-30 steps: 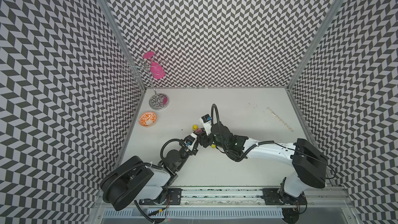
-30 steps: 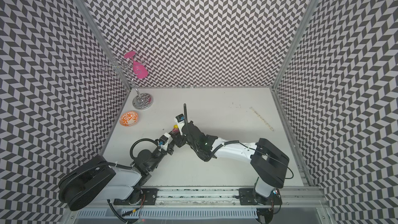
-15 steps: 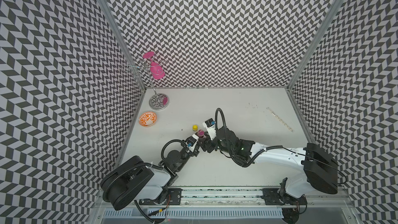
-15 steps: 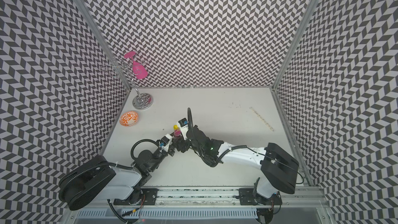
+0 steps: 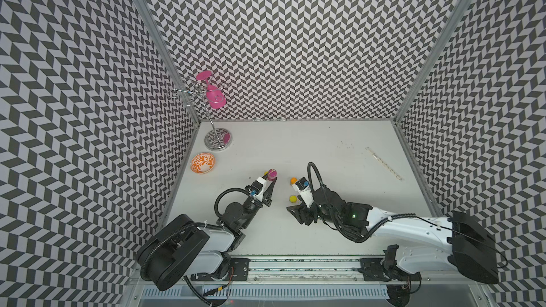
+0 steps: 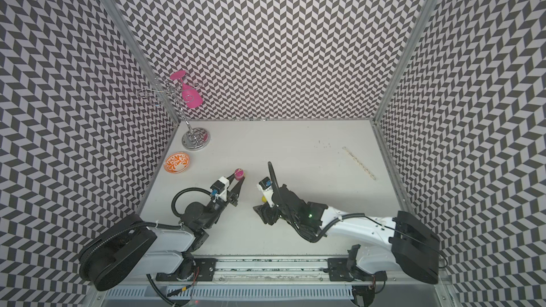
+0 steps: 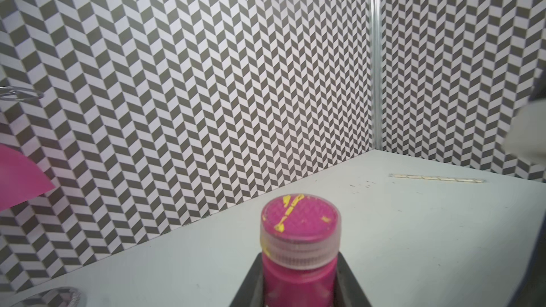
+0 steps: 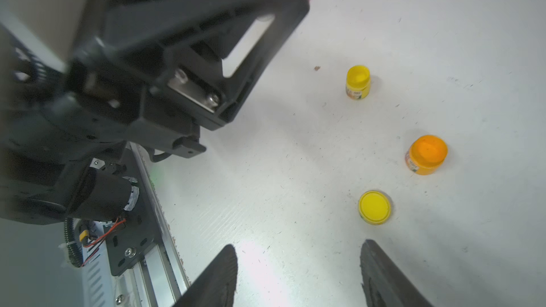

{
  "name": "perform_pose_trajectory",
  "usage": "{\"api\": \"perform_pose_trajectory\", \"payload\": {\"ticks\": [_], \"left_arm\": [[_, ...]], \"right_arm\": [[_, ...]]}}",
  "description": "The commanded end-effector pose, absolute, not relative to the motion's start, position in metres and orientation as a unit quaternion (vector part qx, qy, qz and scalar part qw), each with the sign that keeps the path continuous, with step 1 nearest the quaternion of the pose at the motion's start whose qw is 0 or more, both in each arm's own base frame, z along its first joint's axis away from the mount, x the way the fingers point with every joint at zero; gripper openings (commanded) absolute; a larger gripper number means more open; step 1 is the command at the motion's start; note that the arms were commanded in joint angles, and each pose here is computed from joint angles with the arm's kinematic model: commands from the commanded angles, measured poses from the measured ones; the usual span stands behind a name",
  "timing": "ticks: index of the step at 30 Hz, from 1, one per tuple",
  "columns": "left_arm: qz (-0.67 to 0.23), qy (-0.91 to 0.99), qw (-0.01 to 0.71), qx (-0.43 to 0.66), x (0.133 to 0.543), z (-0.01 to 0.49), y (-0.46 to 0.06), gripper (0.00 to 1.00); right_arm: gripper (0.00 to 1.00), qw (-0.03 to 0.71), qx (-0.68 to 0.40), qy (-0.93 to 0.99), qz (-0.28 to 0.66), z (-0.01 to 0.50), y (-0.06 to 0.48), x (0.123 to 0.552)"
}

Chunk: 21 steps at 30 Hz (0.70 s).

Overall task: Close the paint jar lid
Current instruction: Screw the lid onto the paint jar.

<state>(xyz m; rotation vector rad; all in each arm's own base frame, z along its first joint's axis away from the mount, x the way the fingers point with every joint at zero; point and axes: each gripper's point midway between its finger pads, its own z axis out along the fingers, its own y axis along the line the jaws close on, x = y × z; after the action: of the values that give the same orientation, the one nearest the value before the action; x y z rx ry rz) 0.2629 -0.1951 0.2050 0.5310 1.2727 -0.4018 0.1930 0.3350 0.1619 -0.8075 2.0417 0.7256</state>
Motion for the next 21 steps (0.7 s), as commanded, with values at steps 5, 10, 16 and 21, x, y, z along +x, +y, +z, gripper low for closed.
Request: {"api": "perform_pose_trajectory", "payload": {"ticks": [5,10,16,21], "left_arm": [[-0.318,0.484,0.721,0.380,0.220,0.221,-0.249,0.29],[-0.375,0.453,0.680,0.438,0.201,0.215,-0.270,0.28],[-0.418,0.429,0.650,0.469,0.186,0.212,-0.280,0.28],[-0.430,0.422,0.641,0.476,0.182,0.211,-0.282,0.29]], "right_arm": [[0.64,0.551,-0.329,0.713,0.282,0.258,0.298,0.218],[0.64,0.596,-0.403,0.635,0.282,0.283,0.296,0.203],[0.53,0.597,-0.467,0.584,0.290,0.276,0.307,0.189],[0.53,0.581,-0.497,0.566,0.309,0.272,0.315,0.178]]}}
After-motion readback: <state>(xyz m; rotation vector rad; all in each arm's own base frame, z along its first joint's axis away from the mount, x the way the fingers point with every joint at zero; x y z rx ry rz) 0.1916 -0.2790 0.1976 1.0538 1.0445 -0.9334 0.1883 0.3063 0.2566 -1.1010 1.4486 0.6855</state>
